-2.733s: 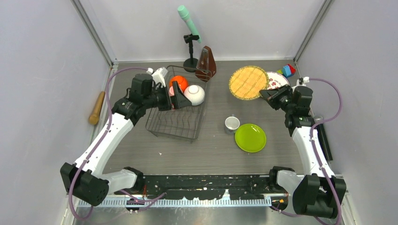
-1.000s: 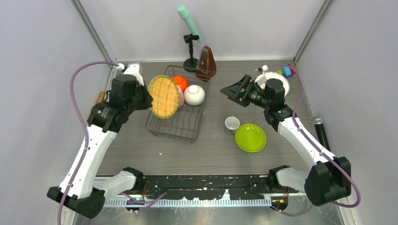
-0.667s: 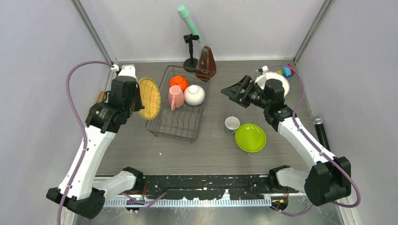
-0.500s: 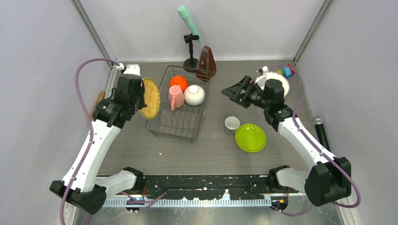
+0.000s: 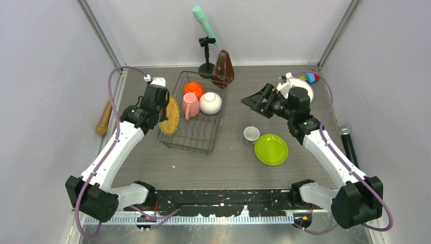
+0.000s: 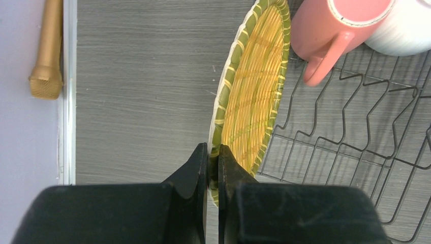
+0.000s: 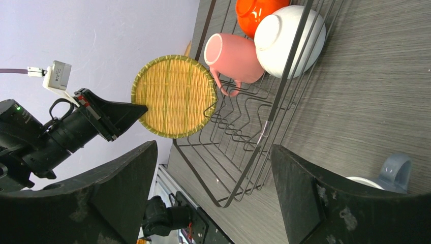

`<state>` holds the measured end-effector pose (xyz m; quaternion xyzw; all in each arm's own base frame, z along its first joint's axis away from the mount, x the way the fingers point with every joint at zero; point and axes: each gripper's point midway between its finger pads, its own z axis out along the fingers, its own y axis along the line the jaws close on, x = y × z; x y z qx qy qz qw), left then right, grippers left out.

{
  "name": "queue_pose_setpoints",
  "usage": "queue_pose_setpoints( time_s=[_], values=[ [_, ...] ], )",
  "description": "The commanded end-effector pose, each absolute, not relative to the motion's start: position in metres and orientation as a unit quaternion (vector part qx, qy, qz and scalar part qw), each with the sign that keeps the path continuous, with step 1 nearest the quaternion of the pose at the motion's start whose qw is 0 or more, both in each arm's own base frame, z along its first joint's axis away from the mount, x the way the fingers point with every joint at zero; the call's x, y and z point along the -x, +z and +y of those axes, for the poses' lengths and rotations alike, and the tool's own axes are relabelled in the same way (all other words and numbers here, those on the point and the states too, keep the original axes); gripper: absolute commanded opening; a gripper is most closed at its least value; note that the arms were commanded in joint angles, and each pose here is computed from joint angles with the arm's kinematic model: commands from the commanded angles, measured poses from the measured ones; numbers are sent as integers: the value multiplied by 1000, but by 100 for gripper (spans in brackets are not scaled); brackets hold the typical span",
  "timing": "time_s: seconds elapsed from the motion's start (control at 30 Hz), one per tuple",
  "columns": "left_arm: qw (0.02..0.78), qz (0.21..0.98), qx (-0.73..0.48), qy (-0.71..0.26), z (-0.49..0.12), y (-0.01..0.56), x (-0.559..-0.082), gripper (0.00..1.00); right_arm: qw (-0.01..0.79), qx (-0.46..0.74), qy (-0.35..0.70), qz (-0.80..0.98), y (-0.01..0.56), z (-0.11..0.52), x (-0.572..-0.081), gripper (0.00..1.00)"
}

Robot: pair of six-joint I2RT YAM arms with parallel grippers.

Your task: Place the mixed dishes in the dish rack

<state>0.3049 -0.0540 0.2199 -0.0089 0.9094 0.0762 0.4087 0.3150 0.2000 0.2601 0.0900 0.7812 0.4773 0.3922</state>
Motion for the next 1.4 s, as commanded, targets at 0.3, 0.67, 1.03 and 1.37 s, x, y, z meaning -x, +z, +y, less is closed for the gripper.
queue_pose_setpoints(
  time_s=[0.3, 0.67, 1.03, 1.37],
  values=[
    [443, 896, -2, 39, -70, 235, -323, 53, 395, -123, 410, 813, 242, 175, -320, 90],
    [466, 884, -22, -31, -88, 269, -310, 73, 368, -279, 211, 862, 174, 82, -304, 91],
    [491, 849, -72, -182, -132, 304, -279, 88, 381, -506, 139, 761, 146, -3, -334, 89],
    [485, 847, -77, -203, -133, 297, -260, 89, 415, -567, 57, 709, 147, -50, -360, 85]
  ],
)
